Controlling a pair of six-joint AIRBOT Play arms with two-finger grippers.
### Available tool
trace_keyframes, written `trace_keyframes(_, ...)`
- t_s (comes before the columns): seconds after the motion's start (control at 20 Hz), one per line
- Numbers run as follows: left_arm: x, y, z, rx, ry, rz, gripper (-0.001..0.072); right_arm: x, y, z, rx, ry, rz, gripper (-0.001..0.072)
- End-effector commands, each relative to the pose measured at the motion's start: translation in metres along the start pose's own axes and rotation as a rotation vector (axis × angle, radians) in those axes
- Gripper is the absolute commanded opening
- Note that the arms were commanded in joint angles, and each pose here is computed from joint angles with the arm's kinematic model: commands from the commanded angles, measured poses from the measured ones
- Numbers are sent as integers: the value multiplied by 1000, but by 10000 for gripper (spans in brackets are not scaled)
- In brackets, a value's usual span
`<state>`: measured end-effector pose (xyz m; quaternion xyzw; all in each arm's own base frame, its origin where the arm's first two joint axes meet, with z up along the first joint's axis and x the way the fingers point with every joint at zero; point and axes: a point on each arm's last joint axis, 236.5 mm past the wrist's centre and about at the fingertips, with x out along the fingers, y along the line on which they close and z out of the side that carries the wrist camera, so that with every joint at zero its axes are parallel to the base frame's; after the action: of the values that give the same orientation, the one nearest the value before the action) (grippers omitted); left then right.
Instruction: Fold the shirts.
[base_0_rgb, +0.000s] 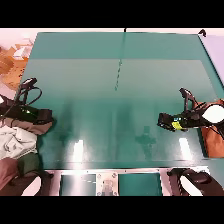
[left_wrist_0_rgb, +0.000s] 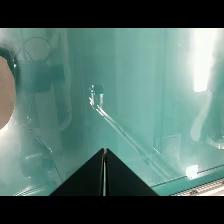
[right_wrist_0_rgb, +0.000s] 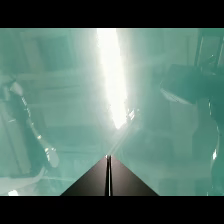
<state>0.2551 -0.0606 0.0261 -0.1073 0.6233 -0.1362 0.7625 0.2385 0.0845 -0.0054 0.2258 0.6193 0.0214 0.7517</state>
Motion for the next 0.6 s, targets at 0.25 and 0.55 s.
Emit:
trace_keyframes(0.25, -7, 58, 15, 34, -61, 247, 25, 0, 0, 0, -1, 0, 0, 16)
trace_keyframes(0.55, 11, 143, -4, 31, -7, 561, 718, 0, 0, 0, -1, 0, 0, 16)
